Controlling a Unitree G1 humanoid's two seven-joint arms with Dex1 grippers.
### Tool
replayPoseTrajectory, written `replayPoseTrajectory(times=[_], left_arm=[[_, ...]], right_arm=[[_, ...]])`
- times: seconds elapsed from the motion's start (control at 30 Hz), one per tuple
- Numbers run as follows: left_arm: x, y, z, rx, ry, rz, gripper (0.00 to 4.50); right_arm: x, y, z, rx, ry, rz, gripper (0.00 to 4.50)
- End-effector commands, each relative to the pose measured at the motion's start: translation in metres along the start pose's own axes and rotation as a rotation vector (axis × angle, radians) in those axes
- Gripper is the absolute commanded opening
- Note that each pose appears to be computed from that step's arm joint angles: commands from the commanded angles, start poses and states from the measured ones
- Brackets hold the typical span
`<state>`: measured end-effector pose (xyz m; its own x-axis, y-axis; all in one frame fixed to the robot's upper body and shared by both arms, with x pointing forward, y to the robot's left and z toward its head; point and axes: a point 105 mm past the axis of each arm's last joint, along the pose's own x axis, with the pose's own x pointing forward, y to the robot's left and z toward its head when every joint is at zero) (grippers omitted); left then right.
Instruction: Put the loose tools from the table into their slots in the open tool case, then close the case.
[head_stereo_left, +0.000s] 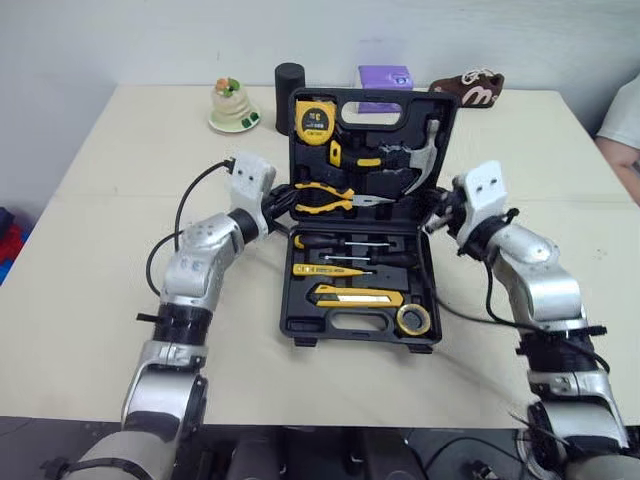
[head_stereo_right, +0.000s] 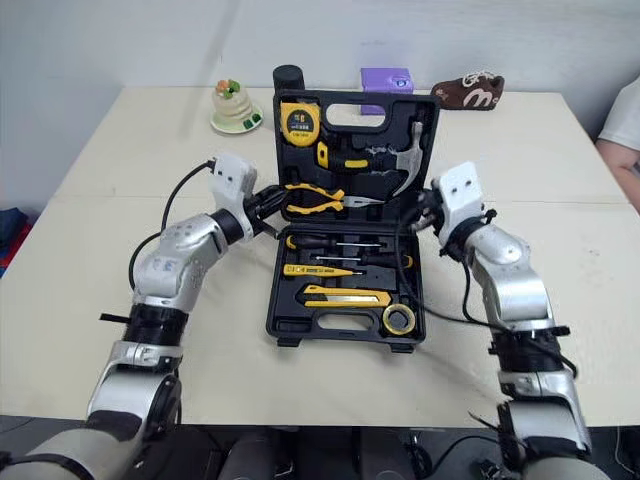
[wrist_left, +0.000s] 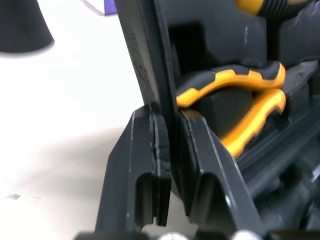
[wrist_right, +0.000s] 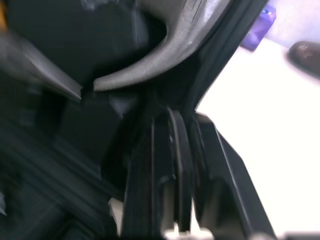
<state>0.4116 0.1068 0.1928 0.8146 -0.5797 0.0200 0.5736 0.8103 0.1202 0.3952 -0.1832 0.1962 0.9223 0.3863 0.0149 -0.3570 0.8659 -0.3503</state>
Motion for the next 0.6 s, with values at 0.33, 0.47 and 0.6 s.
replayPoseTrajectory(times=[0.33, 0.47, 0.6], left_arm=[[-0.073, -0.002, -0.039, 0.447, -0.16, -0.068, 0.9], [-0.098, 0.003, -0.051, 0.367, -0.078, -0.133, 2.48], [-0.14, 0.029, -0.063, 0.337, 0.066, -0.15, 2.53]], right_arm=[[-0.073, -0.013, -0.087, -0.599, 0.015, 0.043, 0.39], [-0.096, -0.014, -0.085, -0.466, 0.011, 0.033, 2.09], [-0.134, -0.016, -0.088, -0.345, 0.069, 0.044, 2.83]])
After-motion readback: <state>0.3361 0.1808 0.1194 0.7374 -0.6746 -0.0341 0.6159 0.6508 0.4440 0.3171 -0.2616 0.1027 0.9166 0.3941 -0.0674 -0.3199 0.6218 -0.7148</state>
